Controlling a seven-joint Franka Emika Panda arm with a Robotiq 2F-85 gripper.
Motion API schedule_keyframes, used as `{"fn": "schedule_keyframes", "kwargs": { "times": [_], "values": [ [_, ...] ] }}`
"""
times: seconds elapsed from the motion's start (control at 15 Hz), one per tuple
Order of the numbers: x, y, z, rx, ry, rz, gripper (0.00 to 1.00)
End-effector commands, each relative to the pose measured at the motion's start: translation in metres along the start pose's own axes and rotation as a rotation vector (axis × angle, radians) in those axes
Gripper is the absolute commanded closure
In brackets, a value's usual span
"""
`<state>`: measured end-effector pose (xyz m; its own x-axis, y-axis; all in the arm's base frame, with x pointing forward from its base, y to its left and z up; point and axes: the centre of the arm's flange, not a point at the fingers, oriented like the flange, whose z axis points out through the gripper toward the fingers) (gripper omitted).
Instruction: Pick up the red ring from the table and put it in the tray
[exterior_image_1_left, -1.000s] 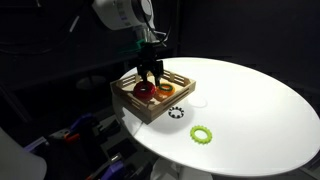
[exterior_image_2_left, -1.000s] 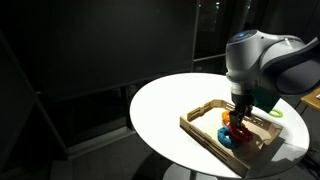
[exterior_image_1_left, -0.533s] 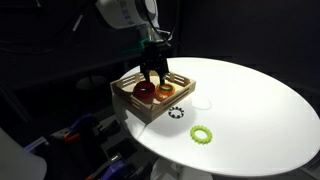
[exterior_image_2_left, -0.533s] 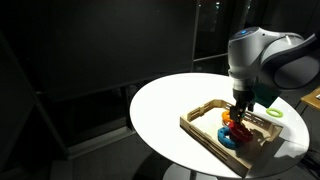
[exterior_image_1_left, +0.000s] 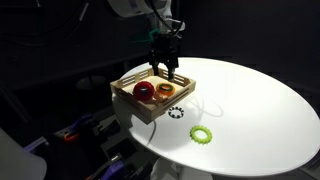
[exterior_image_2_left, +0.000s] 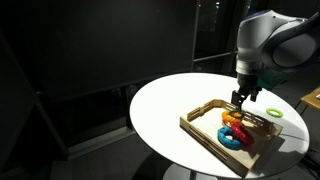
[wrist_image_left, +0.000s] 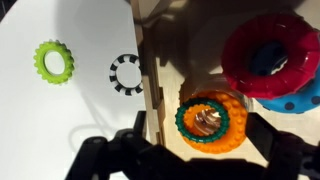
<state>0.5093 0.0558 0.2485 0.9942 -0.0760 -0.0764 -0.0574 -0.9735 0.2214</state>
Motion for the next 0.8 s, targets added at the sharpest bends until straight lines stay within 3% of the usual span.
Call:
{"fn": "schedule_keyframes", "kwargs": {
  "times": [0.0, 0.33, 0.73],
  "values": [
    [-0.001, 0.017, -0.022, 0.105, 0.005, 0.002, 0.00],
    [-0.002, 0.032, -0.045, 0.205, 0.002, -0.012, 0.00],
    [-0.007, 0.052, -0.072, 0.247, -0.023, -0.023, 0.00]
  ]
}}
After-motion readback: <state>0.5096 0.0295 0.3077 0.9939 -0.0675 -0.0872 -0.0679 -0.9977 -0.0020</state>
